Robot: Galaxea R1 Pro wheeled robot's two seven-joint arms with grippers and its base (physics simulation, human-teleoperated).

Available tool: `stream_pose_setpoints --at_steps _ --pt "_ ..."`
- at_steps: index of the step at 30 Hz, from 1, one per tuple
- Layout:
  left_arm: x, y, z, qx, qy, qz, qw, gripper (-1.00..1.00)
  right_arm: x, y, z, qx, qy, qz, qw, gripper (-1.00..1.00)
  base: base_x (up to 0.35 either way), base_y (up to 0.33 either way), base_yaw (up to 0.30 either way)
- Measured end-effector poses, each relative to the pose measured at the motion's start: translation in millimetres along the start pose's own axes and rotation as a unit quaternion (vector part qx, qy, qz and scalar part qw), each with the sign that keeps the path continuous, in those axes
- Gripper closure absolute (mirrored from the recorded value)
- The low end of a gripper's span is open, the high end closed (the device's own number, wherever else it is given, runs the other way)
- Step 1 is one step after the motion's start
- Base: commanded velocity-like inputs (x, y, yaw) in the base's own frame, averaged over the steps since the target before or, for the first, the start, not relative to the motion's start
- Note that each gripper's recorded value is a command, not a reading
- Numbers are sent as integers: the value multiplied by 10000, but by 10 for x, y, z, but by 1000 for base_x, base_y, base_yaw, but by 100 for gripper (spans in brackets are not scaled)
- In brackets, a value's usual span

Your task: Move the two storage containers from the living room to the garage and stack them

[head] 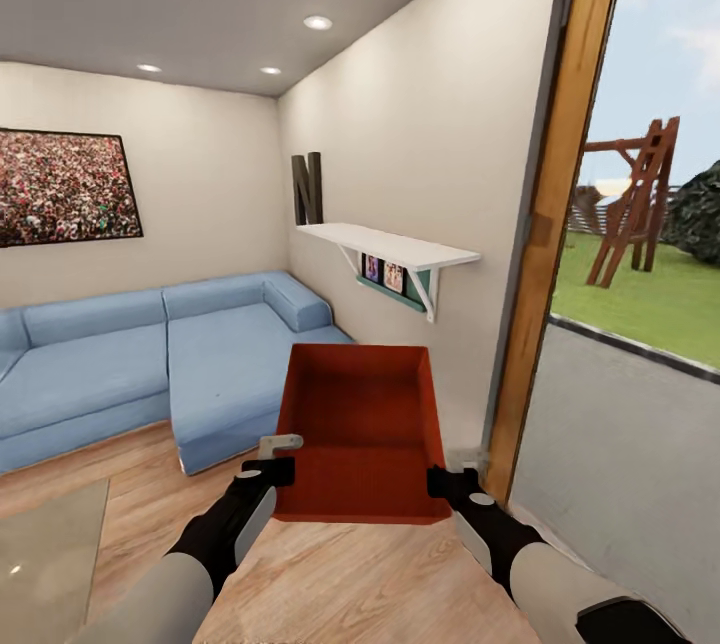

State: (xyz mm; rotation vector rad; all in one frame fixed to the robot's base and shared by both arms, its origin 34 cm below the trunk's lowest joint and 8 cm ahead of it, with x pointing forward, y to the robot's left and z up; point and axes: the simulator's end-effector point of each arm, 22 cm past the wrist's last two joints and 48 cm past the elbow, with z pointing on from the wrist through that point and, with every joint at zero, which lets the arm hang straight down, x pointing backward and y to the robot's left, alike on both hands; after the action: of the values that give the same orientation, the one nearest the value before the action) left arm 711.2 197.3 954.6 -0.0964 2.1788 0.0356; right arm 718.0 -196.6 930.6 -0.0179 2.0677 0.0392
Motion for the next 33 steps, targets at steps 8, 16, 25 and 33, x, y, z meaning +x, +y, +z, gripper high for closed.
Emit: stream_pose_setpoints --at_steps 8,16,25,33 --pt "-2 0 0 0 -8 -2 10000 100 -3 0 0 0 -7 0 10000 100 0 0 300" --pt "-4 -4 0 4 -14 -7 10000 100 -9 -4 1 1 -14 -12 10000 100 0 0 300" --pt "-7 -5 -2 4 -9 2 10000 100 -7 -5 1 -2 -10 -6 10000 100 0 0 300" --pt "-8 -7 -2 5 -9 4 10000 100 -6 -6 1 -2 -10 -2 10000 100 0 0 300"
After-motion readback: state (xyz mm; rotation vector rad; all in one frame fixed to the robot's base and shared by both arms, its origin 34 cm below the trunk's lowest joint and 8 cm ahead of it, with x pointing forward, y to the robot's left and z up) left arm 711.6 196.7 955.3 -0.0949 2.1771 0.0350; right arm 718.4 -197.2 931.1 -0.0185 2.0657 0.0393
